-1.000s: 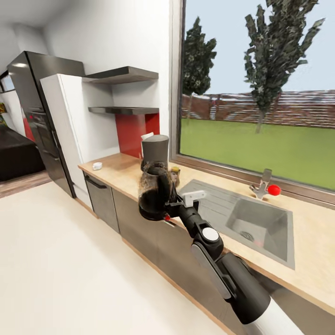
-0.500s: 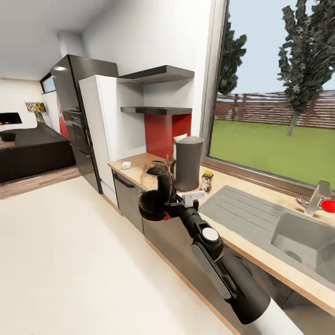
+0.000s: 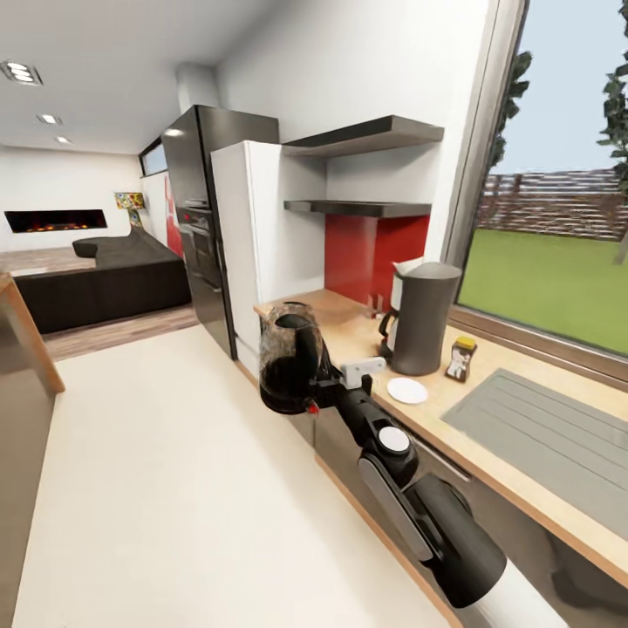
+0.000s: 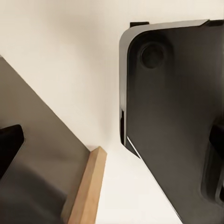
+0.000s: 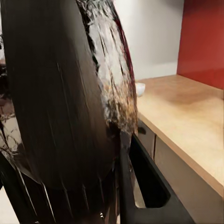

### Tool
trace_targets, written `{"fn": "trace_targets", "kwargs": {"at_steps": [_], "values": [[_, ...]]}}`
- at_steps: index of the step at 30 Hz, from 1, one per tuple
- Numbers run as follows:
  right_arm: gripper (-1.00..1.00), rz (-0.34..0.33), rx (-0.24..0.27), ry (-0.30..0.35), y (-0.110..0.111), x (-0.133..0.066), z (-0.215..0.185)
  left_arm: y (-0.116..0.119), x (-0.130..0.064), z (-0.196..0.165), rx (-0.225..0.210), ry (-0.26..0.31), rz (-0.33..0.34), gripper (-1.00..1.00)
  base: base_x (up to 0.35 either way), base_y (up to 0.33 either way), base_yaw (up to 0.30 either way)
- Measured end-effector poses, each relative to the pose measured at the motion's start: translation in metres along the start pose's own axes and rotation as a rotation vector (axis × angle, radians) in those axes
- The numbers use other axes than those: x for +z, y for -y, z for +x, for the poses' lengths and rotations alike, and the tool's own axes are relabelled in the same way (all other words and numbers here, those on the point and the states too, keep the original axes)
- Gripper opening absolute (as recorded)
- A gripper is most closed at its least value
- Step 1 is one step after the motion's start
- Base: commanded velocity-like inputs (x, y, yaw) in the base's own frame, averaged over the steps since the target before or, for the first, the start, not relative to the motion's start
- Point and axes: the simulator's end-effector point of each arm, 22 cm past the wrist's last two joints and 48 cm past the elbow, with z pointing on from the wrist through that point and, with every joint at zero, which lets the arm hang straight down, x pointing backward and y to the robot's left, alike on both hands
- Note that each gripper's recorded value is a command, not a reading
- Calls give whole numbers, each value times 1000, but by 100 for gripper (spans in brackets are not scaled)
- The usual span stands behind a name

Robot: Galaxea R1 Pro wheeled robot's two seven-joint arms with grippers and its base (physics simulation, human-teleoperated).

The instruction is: Set up a coffee station on the kitchen countertop: keep the coffee maker on the countertop, move the bottle of coffee from the kitchen shelf to the counter next to the coffee maker, place a paper coffee filter on top of the coffee maker, put the saucer next to the coffee maker with the coffee cup on the saucer, and place the electric kettle next to the coffee maker.

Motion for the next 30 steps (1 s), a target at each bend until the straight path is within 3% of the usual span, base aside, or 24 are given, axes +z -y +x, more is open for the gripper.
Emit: {"fn": "trace_targets", "kwargs": {"at_steps": [24, 30], "values": [[-100, 0, 0, 0, 0, 0, 0, 0, 0, 0, -2, 1, 0, 100, 306, 163, 278], [-100, -15, -4, -6, -7, -1, 3, 0, 0, -7, -3, 33, 0, 100, 314, 130, 73]]}}
